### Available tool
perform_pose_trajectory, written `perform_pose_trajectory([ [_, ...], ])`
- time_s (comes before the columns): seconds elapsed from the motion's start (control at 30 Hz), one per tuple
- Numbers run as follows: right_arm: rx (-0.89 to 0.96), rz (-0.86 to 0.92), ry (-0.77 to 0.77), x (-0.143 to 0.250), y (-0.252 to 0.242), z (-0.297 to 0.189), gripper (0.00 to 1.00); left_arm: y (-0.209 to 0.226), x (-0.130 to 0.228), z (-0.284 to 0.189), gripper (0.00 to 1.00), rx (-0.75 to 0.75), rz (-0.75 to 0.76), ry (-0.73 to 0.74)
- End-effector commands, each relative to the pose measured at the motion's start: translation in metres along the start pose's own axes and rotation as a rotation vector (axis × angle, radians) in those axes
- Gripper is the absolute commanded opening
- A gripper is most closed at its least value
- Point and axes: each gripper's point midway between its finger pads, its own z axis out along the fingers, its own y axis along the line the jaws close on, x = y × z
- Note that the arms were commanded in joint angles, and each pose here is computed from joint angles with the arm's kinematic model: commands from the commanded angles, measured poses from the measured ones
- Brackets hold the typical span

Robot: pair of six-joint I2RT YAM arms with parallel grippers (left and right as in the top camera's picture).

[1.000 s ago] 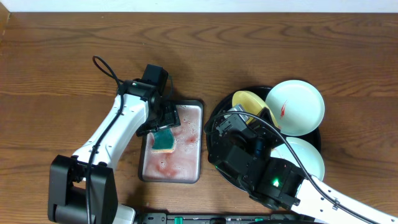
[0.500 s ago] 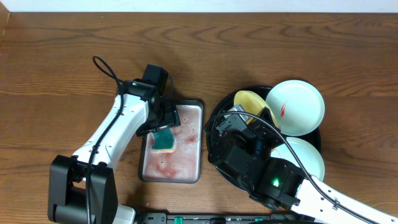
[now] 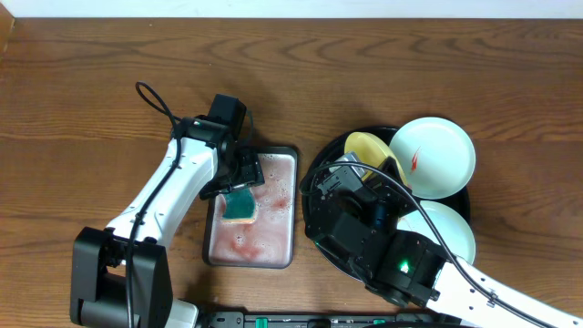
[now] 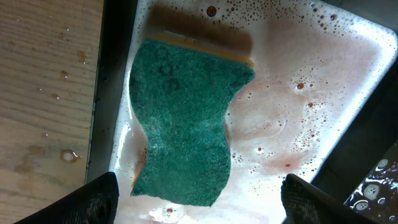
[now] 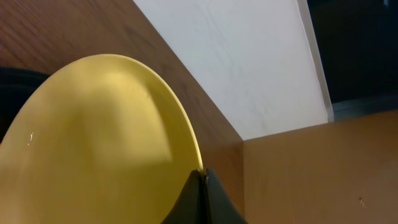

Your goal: Clean dirty plates on tray and stack at the side

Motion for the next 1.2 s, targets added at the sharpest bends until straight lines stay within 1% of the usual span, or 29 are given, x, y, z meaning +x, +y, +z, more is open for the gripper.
perform_pose_trajectory([
  [0.0, 0.031, 0.077, -0.001, -0.0027, -0.0144, -0.0014, 0.01, 0.0007, -0.0005, -0.0008, 0.84, -0.001, 0.003, -0.002],
  [1.17, 0.025, 0.076, 0.009, 0.0015, -0.0131, -0.0013, 0.01, 0.0009, -0.0005, -0.0008, 0.84, -0.001, 0.003, -0.001],
])
